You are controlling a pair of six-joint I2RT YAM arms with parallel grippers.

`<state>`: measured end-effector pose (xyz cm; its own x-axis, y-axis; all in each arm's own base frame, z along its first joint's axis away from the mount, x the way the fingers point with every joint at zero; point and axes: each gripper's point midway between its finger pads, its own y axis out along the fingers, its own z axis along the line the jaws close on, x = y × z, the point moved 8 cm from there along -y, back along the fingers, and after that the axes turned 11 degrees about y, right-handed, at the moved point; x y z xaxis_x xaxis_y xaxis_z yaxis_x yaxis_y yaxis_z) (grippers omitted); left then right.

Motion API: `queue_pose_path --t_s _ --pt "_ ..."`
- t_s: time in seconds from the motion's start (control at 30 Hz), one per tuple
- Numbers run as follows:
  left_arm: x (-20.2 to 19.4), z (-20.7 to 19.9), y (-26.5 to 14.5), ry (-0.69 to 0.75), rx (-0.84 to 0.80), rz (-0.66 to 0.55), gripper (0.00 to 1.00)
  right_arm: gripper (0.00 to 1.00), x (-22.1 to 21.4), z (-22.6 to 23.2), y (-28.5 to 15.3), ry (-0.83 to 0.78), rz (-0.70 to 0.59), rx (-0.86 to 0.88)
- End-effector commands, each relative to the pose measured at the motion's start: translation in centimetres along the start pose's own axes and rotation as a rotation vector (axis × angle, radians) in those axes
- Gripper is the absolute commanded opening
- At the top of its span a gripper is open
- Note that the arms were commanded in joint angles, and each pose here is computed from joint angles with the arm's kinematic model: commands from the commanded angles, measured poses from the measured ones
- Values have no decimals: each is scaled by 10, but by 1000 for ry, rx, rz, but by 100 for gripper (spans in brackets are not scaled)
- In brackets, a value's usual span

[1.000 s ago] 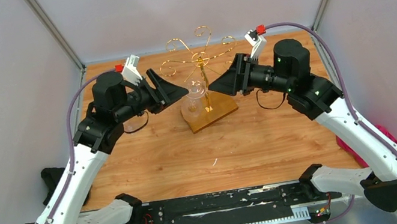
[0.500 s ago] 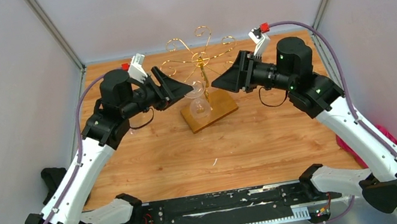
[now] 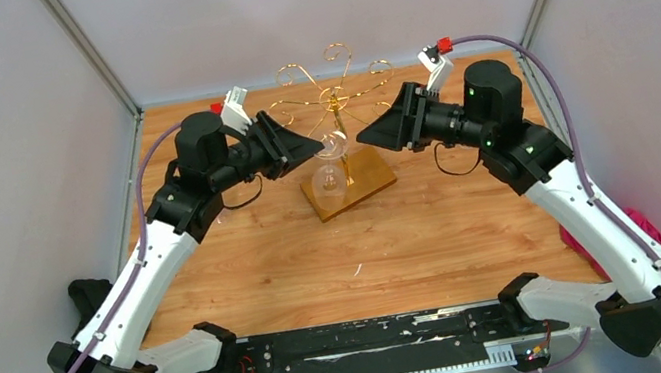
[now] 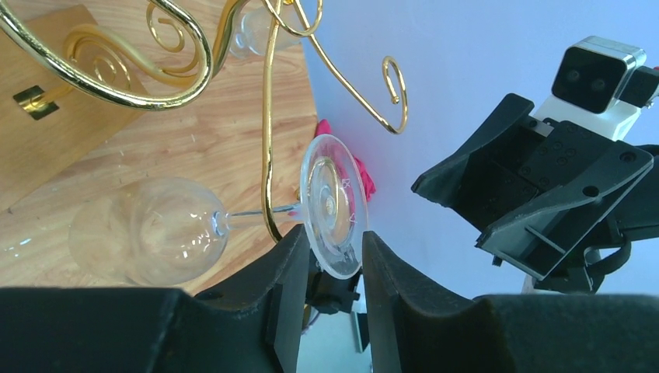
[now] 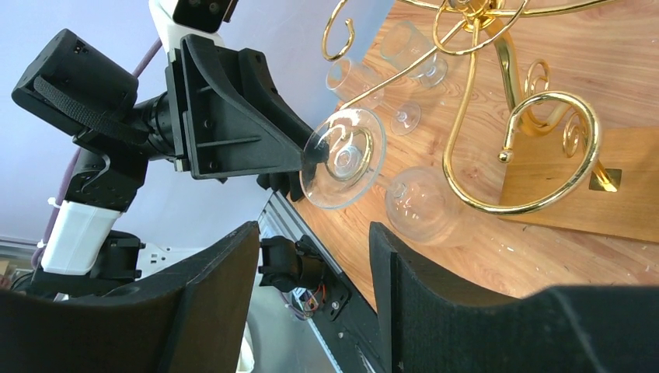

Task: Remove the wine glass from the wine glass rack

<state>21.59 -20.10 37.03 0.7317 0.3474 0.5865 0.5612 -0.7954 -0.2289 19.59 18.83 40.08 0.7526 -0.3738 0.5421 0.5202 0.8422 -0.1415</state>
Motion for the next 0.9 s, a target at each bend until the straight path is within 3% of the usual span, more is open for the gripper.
queue_pose_path --t_s 0.0,0.13,0.7,0.87 --pt "-2 -2 4 3 -42 9 36 59 1 -2 -2 11 2 21" --pt "-3 -1 5 2 -39 9 33 58 1 -3 -3 20 3 33" --pt "-6 1 6 -46 2 61 0 58 2 0 -4 50 6 70" --pt "-4 -5 7 -116 -29 72 0 58 2 2 -3 59 9 84"
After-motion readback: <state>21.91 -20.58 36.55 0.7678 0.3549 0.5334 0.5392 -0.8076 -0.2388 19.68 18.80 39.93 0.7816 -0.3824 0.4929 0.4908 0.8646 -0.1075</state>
